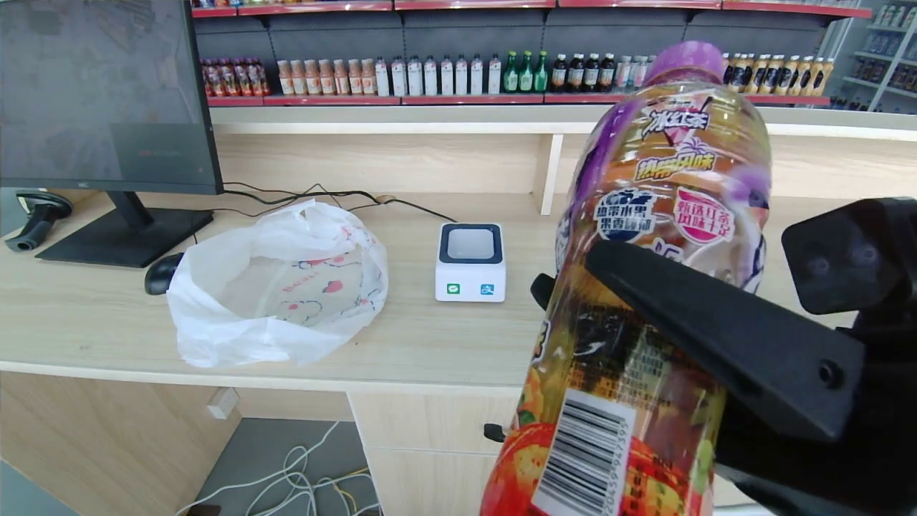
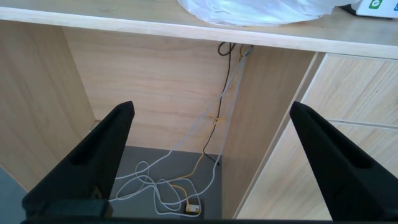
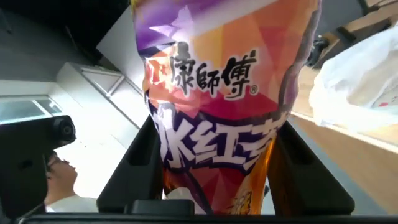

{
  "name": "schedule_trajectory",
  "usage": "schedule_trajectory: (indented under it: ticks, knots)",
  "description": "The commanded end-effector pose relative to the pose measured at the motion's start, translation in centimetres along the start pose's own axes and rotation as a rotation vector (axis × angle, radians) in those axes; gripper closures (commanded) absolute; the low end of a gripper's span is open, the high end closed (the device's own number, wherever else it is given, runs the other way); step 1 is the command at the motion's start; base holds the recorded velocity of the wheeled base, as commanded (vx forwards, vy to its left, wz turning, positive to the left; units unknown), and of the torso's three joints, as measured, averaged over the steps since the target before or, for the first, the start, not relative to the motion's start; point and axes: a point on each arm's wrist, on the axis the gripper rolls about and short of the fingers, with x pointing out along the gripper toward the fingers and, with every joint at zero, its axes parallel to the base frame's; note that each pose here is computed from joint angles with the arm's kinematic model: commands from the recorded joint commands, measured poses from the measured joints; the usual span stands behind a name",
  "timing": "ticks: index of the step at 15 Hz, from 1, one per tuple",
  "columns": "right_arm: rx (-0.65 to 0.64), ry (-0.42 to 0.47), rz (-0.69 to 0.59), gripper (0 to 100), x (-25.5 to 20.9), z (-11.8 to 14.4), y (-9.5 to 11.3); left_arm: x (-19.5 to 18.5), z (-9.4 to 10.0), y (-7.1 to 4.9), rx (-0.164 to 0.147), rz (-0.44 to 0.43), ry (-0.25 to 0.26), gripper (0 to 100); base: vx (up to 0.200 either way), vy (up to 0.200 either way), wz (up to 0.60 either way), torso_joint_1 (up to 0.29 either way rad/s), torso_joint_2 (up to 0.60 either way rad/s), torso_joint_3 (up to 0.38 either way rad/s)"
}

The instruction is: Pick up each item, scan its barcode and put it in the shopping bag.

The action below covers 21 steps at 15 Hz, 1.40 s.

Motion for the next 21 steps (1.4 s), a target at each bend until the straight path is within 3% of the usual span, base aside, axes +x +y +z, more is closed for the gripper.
schedule_trajectory:
  ticks: [1, 7, 10, 12, 13, 17, 21]
  knots:
    - [-0.11, -0.021, -0.021, 100, 0.1, 0.6, -0.6, 0.0, 0.0, 0.0, 0.0, 0.001, -0.001, 0, 0.0, 0.0, 0.0, 0.0, 0.0, 0.0]
    - [-0.529, -0.037, -0.084, 100, -0.5, 2.0, -2.0, 0.0, 0.0, 0.0, 0.0, 0.001, 0.0, 0, 0.0, 0.0, 0.0, 0.0, 0.0, 0.0]
    - [-0.78, -0.053, -0.264, 100, -0.6, 2.3, -4.7, 0.0, 0.0, 0.0, 0.0, 0.001, -0.001, 0, 0.0, 0.0, 0.0, 0.0, 0.0, 0.0]
    - [-0.866, -0.041, -0.352, 100, -0.9, 2.6, -6.2, 0.0, 0.0, 0.0, 0.0, -0.001, -0.001, 0, 0.0, 0.0, 0.0, 0.0, 0.0, 0.0]
    - [-0.948, -0.061, -0.427, 100, -1.4, 4.0, -7.3, 0.0, 0.0, 0.0, 0.0, -0.001, -0.001, 0, 0.0, 0.0, 0.0, 0.0, 0.0, 0.0]
    - [-1.107, -0.141, -0.625, 100, -3.0, 8.6, -10.1, 0.0, 0.0, 0.0, 0.0, 0.001, 0.0, 0, 0.0, 0.0, 0.0, 0.0, 0.0, 0.0]
    - [-1.165, -0.229, -0.667, 100, -2.7, 11.4, -10.7, 0.0, 0.0, 0.0, 0.0, 0.001, 0.0, 0, 0.0, 0.0, 0.0, 0.0, 0.0, 0.0]
